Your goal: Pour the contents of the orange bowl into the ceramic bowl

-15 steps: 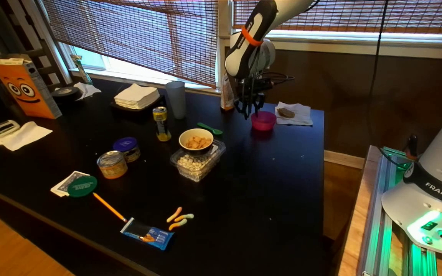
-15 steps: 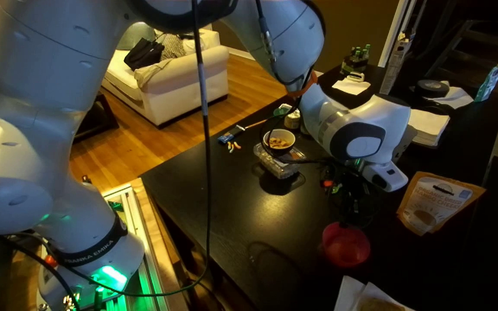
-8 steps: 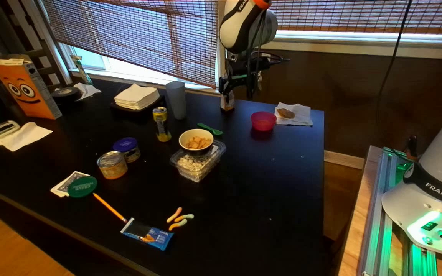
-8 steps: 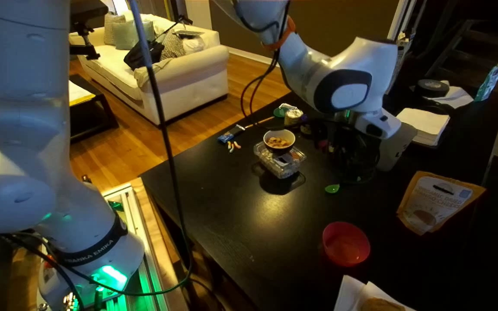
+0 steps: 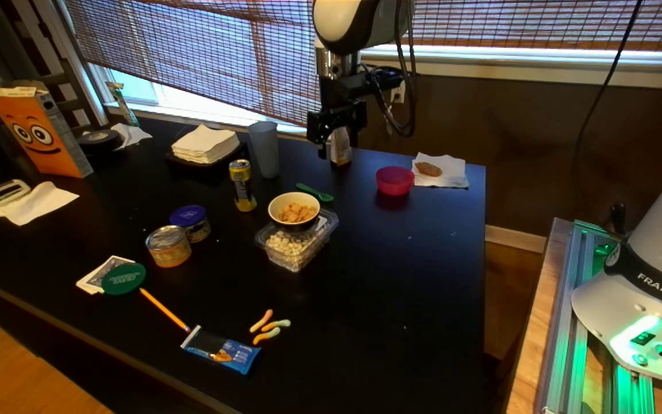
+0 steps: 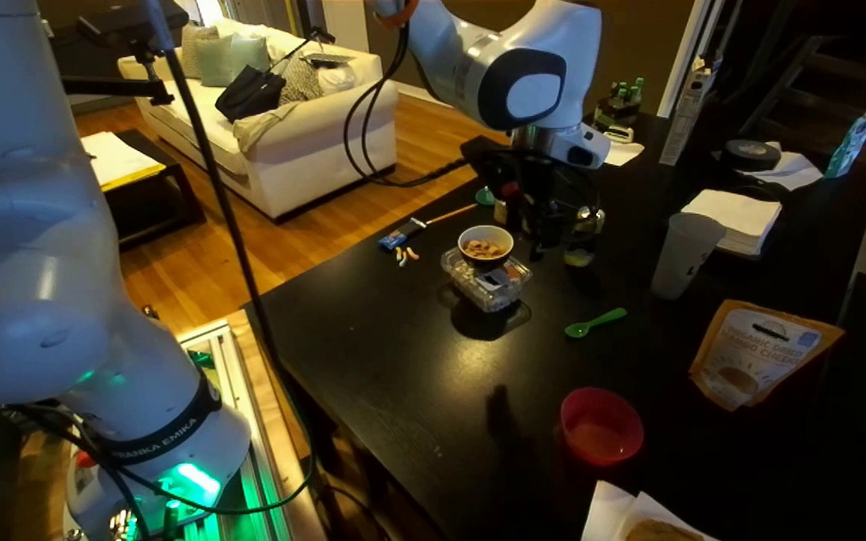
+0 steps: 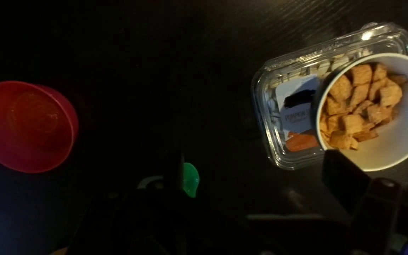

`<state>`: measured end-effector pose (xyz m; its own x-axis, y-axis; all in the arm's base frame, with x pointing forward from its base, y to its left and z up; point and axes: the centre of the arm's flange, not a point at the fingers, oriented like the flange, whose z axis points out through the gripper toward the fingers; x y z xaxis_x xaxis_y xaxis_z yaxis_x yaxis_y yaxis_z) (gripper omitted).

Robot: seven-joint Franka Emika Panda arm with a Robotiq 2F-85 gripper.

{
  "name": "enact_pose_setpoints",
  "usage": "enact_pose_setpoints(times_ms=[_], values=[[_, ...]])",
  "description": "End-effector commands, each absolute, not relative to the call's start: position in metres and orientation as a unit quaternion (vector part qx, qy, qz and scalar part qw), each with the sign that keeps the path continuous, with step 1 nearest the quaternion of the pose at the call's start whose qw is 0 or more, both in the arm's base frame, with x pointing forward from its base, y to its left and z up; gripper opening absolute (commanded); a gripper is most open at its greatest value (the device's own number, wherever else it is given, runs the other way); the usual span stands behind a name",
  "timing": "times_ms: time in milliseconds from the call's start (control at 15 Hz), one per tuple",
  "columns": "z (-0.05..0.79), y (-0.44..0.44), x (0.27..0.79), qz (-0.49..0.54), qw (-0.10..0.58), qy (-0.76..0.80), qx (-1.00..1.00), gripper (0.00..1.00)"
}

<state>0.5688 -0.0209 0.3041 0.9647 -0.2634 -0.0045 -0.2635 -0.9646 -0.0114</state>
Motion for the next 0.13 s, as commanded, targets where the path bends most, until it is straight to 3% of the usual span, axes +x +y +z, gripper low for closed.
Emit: enact_pose_setpoints(times_ms=[0,67], values=[[0.3028,-0.0236,0.5686,0.002,0.006,0.135,-0.991,1.0],[0.3007,-0.0281,0.5684,0.004,0.005,0.139,-0.99,1.0]])
